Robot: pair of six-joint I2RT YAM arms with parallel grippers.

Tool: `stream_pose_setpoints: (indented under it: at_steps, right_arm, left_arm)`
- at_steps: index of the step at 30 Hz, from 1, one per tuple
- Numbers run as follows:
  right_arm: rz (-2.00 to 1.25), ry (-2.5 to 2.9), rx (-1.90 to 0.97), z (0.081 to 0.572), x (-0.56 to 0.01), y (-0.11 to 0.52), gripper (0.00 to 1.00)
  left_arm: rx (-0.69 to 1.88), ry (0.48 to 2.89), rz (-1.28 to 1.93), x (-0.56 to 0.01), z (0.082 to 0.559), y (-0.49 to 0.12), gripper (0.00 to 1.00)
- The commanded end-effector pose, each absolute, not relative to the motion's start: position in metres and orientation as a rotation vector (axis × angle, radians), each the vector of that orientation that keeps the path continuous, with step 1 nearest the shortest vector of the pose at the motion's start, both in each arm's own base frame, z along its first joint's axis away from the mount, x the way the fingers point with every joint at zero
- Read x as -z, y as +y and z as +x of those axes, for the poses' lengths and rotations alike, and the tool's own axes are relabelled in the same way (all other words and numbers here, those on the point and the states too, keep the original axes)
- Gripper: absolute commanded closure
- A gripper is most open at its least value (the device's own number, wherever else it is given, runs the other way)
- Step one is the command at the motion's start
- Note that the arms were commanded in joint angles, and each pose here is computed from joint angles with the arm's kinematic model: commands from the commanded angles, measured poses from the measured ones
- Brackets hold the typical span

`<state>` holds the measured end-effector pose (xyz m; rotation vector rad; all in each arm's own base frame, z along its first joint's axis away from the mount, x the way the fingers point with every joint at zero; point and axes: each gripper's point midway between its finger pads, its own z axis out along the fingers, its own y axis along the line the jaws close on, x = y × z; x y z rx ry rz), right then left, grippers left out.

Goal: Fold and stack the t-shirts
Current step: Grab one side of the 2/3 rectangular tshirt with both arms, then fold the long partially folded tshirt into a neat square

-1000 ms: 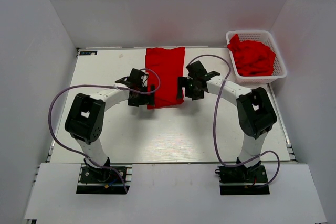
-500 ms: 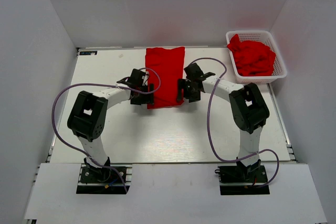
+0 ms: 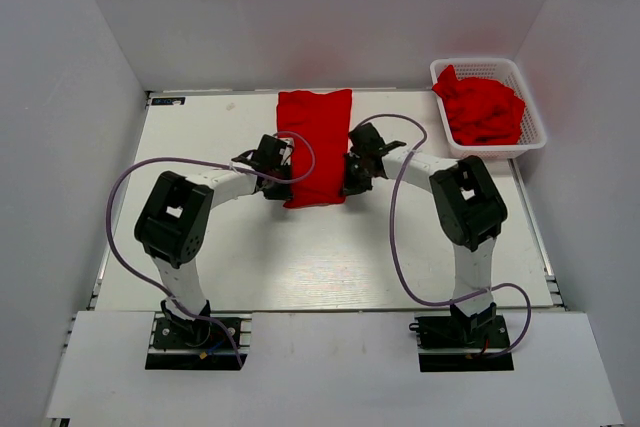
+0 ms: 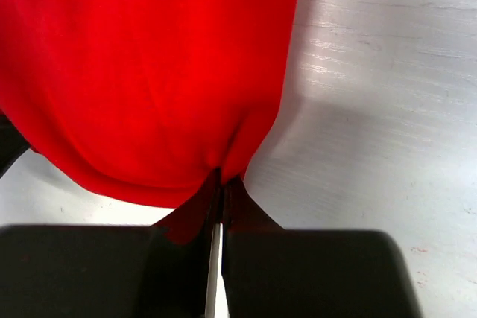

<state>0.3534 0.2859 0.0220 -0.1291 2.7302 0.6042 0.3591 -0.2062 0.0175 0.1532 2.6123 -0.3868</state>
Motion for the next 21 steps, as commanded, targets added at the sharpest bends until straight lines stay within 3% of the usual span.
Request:
stream_pose_setpoints:
  at_steps: [1, 15, 21]
  right_arm:
    - [-0.137, 2.742, -0.629, 0.342, -0.026, 0.286, 1.00]
    - [-0.184, 2.934, -0.619, 0.222, -0.090, 0.232, 1.00]
    - [-0.236, 2.890, -0.628, 0.217, -0.125, 0.228, 1.00]
  left_arm:
    - [0.335, 2.685, 0.131, -0.011, 0.339, -0.196, 1.00]
    - [0.417, 2.753, 0.148, -0.094, 0.255, -0.178, 1.00]
    - [0.487, 2.691, 0.130, -0.140, 0.254, -0.183, 1.00]
